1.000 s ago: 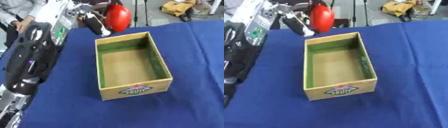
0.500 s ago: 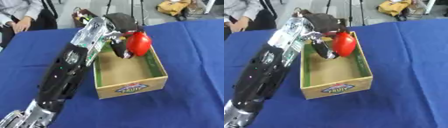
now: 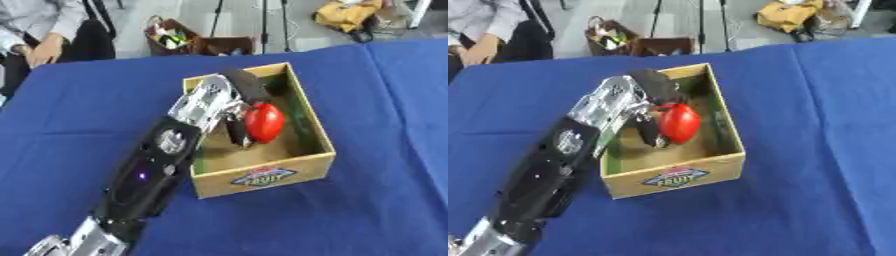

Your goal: Pick up objects on the table and place them in the box.

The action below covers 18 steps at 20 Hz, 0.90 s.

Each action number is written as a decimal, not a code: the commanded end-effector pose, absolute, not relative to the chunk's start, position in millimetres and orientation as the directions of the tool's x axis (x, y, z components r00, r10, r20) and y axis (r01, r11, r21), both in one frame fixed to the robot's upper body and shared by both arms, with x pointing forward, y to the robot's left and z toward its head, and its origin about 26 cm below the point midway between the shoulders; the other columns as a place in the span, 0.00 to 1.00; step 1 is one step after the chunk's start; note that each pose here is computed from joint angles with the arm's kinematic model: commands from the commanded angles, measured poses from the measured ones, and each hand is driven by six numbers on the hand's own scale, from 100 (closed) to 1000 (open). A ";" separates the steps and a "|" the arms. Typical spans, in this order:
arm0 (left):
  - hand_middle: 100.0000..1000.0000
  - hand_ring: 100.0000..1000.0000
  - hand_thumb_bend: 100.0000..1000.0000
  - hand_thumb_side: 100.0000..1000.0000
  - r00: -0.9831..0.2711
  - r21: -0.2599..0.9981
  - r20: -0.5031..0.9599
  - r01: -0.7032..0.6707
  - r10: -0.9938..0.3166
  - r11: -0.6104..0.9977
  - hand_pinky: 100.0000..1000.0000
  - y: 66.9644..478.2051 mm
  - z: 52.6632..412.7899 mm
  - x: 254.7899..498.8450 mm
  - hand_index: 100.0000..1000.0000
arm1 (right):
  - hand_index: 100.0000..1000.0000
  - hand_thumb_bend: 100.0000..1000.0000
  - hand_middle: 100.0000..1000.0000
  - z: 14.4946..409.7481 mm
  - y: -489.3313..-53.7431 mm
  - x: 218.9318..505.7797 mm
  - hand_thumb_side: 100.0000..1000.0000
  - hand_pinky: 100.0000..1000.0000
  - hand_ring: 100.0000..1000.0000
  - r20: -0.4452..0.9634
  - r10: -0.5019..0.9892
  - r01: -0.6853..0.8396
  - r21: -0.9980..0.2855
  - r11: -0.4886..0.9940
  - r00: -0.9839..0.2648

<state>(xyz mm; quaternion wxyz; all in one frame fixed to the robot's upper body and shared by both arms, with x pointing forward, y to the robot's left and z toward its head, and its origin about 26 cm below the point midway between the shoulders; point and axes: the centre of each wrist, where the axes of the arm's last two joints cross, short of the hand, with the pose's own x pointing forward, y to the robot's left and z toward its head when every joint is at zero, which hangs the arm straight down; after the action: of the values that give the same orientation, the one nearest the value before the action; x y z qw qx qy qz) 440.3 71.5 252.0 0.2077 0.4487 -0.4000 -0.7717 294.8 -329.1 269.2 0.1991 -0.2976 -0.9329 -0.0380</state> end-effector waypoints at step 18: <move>0.90 0.92 0.82 1.00 -0.425 0.889 -0.448 -0.122 -0.787 -0.440 0.83 95.9 286.8 430.8 1.00 | 0.66 0.00 0.61 277.6 -331.4 290.5 0.86 0.63 0.66 0.369 0.549 0.582 -0.027 0.813 -0.750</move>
<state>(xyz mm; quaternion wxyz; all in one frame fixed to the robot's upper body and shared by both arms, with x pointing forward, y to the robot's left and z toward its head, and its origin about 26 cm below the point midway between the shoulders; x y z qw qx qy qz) 432.1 87.7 271.7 0.2395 0.4715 -0.4608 -0.7128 294.4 -330.4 269.5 0.1979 -0.3013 -0.9317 -0.0455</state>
